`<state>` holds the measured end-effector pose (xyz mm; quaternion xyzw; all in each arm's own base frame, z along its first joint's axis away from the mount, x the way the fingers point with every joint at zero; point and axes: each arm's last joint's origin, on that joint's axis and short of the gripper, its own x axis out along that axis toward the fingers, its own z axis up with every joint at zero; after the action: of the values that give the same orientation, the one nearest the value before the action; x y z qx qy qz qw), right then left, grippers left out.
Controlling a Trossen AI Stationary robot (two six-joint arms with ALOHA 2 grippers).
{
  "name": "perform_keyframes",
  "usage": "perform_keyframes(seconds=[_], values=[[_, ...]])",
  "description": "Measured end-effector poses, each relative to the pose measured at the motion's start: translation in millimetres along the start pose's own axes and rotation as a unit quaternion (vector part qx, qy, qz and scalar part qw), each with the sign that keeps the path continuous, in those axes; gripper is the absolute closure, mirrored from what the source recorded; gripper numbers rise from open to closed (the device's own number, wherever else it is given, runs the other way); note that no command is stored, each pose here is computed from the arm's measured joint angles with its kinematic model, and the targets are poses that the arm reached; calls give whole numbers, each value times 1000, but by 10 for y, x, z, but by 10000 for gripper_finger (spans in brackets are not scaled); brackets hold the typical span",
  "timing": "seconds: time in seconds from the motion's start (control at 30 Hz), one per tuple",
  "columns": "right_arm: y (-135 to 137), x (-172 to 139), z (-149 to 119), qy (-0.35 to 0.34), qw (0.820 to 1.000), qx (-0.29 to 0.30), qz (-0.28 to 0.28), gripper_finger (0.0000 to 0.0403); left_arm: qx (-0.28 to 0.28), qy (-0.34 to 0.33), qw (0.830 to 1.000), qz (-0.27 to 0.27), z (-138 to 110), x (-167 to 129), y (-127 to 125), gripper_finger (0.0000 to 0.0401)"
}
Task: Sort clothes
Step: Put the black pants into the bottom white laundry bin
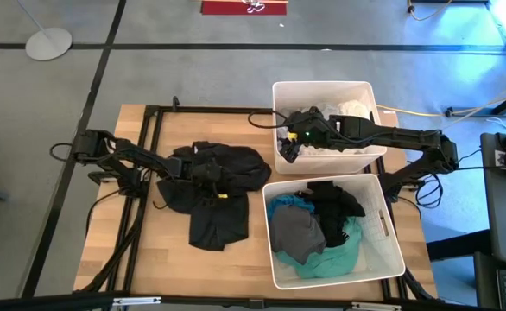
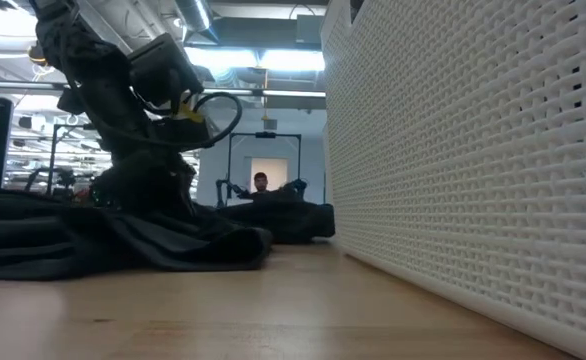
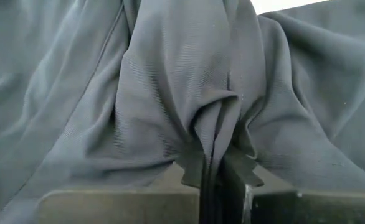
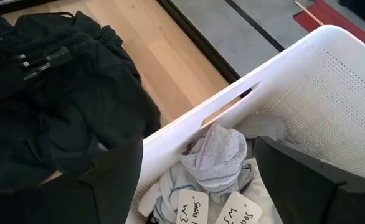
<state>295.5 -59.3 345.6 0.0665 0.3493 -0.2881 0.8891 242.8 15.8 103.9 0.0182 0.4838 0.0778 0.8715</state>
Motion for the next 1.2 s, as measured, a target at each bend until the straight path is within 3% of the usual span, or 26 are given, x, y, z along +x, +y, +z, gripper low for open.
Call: perform_keyframes(seconds=[0.2, 0.37, 0.63, 0.87, 1.2], values=[[70, -23, -2, -2, 1000, -2, 31, 93, 21, -20, 998, 53, 43, -194, -55, 393], [298, -185, 66, -55, 995, -13, 79, 93, 24, -71, 995, 70, 188, -575, -85, 396], [831, -397, 108, -156, 962, -110, 196, 93, 11, -181, 982, 55, 266, -1094, -87, 396], [1173, -56, 60, -160, 951, -135, 227, 93, 10, -260, 965, 40, 312, -1364, -108, 394], [1476, 427, 14, -191, 945, -136, 228, 93, 11, -319, 948, 21, 383, -1477, -175, 391]])
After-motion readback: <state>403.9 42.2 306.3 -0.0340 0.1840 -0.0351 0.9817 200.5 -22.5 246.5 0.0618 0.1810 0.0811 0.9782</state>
